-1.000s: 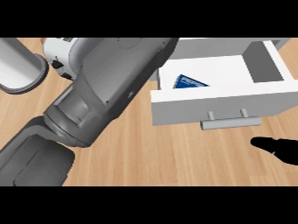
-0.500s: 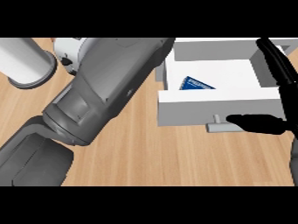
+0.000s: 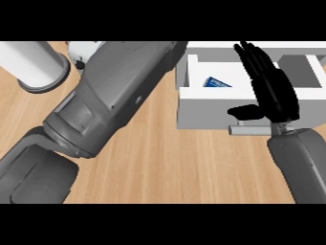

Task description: Pick up the can, place it into the drawer and close the drawer

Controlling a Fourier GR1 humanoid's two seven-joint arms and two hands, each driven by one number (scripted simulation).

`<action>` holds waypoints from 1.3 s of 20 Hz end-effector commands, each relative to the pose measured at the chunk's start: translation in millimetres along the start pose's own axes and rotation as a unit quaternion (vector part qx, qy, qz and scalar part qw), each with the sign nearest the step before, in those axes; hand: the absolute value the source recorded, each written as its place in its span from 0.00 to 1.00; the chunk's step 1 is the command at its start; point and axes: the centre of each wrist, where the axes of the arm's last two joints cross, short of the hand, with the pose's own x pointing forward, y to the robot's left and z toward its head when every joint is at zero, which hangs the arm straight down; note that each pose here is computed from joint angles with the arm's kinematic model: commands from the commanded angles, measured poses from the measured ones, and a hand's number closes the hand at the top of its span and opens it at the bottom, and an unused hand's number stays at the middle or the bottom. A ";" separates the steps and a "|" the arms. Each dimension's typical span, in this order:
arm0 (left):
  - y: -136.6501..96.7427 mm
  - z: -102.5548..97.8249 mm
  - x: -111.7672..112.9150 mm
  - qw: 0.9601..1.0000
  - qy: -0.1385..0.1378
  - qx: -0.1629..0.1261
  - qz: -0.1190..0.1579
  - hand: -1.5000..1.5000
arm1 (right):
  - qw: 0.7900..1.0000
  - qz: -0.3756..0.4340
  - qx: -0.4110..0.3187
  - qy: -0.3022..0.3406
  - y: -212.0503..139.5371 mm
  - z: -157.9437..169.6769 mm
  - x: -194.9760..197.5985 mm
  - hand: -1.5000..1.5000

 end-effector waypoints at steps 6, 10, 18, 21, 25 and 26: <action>44.4 -15.7 -5.1 1.000 0.001 0.011 -0.011 0.00 | 0.999 0.046 -0.011 0.016 52.7 -37.8 -10.3 0.00; 42.3 -13.4 2.1 1.000 -0.002 0.014 -0.002 0.00 | 0.996 0.071 -0.048 0.029 68.7 -49.5 -12.8 0.00; 82.2 -17.8 -10.1 1.000 0.007 0.011 -0.015 0.00 | 0.990 0.086 -0.100 0.044 51.5 -89.5 -19.3 0.00; 87.0 -16.7 -8.5 1.000 0.021 0.009 -0.016 0.00 | 0.989 0.099 -0.105 0.034 35.2 -108.9 -14.9 0.00; 105.6 -17.1 -9.5 1.000 0.013 0.009 -0.012 0.00 | 0.987 0.102 -0.119 0.039 45.0 -117.3 1.7 0.00; 102.1 -14.0 -12.8 1.000 0.014 0.013 -0.015 0.00 | 0.988 0.097 -0.119 0.032 44.5 -118.8 3.2 0.00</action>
